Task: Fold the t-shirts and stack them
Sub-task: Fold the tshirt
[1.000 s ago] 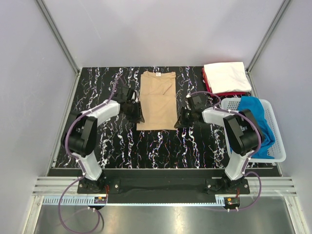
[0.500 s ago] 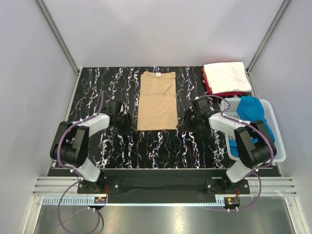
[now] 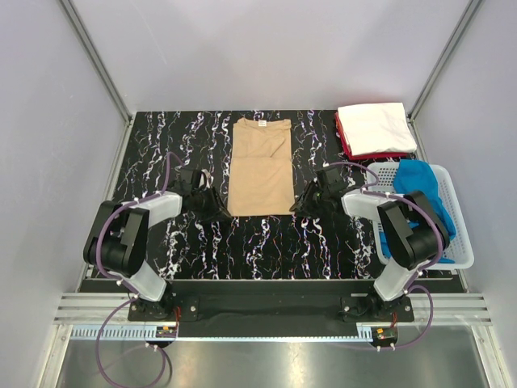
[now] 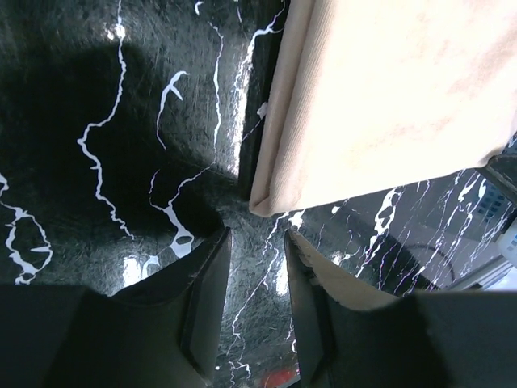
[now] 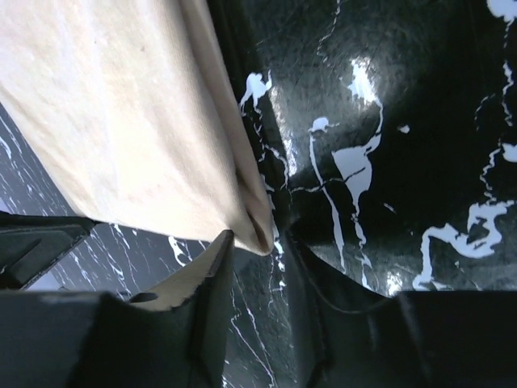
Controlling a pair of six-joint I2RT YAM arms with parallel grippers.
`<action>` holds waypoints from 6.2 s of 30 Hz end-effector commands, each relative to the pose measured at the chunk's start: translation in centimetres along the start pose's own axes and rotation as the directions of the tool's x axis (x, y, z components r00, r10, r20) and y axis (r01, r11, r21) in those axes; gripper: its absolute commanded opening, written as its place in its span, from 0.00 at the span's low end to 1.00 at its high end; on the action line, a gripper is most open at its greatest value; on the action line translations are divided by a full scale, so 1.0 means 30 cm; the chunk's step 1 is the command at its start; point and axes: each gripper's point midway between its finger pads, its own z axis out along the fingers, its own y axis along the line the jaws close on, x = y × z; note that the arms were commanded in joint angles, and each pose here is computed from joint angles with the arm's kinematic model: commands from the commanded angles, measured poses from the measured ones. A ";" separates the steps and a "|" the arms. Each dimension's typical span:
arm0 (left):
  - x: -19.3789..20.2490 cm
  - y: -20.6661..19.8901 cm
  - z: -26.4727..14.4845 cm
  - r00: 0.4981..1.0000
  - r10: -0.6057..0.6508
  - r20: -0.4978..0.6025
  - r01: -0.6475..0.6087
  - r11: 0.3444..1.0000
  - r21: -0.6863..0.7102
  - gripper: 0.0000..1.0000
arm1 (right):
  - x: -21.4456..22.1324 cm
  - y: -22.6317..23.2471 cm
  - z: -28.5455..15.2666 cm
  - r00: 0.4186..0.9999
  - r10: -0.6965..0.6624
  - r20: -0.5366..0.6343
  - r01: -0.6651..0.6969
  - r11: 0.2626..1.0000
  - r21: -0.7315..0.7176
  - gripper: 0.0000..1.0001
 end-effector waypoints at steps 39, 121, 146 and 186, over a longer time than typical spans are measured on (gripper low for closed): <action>0.039 0.150 0.032 0.992 0.107 0.062 -0.084 0.953 -0.290 0.38 | 0.033 -0.108 0.037 1.000 -0.002 0.031 0.001 0.999 0.036 0.00; -1.027 -0.600 0.112 0.844 0.180 0.506 -0.345 0.903 0.254 0.10 | -0.914 0.314 0.066 0.964 -0.150 0.221 0.202 0.951 -0.232 0.06; -0.754 -0.547 0.026 0.857 0.350 0.379 -0.462 0.847 0.263 0.30 | -0.874 0.286 -0.033 0.962 -0.252 0.102 0.272 0.912 -0.308 0.24; -0.769 -0.624 0.132 0.841 0.292 0.455 -0.421 0.881 0.213 0.30 | -0.813 0.282 0.074 0.982 -0.186 0.025 0.183 0.913 -0.364 0.10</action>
